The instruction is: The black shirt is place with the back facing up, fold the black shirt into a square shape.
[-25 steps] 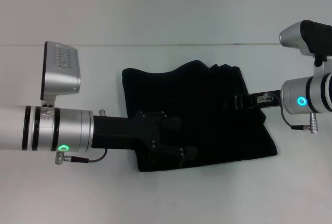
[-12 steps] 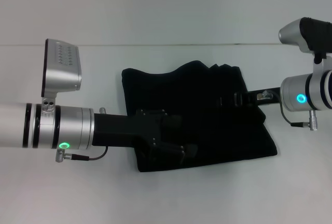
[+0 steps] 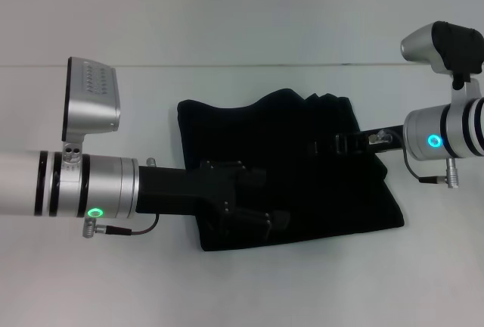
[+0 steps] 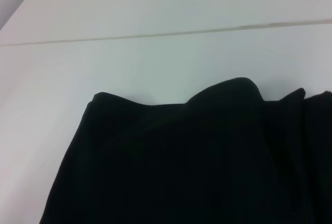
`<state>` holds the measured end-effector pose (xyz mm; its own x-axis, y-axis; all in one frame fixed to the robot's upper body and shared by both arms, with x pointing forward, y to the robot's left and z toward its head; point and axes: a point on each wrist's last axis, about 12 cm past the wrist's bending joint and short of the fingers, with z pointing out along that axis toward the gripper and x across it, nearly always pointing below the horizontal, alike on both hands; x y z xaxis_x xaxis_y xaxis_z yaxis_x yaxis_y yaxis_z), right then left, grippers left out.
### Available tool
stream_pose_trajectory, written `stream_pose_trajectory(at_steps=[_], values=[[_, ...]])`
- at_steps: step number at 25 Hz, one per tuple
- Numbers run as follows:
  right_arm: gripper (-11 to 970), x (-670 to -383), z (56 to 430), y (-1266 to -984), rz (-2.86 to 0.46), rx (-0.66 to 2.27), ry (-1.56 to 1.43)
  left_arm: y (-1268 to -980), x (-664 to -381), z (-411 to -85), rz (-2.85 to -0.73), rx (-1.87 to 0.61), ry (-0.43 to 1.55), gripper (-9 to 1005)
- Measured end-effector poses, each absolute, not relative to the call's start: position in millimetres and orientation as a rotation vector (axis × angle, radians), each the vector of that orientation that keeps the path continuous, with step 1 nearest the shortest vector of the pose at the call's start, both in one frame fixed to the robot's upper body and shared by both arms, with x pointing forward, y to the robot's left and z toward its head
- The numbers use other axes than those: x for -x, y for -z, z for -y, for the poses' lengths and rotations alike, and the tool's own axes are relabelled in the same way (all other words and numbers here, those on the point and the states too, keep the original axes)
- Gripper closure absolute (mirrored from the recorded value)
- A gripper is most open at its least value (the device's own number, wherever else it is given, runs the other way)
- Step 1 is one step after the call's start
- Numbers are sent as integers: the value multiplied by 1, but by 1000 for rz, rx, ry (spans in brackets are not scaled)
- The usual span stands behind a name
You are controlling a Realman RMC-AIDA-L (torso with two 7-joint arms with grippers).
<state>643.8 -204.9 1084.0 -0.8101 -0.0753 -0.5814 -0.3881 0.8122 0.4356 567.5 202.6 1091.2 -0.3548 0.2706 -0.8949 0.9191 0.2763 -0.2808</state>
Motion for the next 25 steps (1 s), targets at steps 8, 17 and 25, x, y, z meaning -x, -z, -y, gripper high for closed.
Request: stream_pose_trajectory(at_steps=[8,17,25], values=[[483,-647,202,-1089,-2431,367,-741,-1092,-569,-201,-1811,-1072,1107,75],[502,-646,203,-1086,-2442,385,-716,-1093,-568,-199,-1818,-1060,1126,78],[556,-645,202,-1083,-2444,383,-713,-1092,-567,-199,-1822,-1052,1133,80]])
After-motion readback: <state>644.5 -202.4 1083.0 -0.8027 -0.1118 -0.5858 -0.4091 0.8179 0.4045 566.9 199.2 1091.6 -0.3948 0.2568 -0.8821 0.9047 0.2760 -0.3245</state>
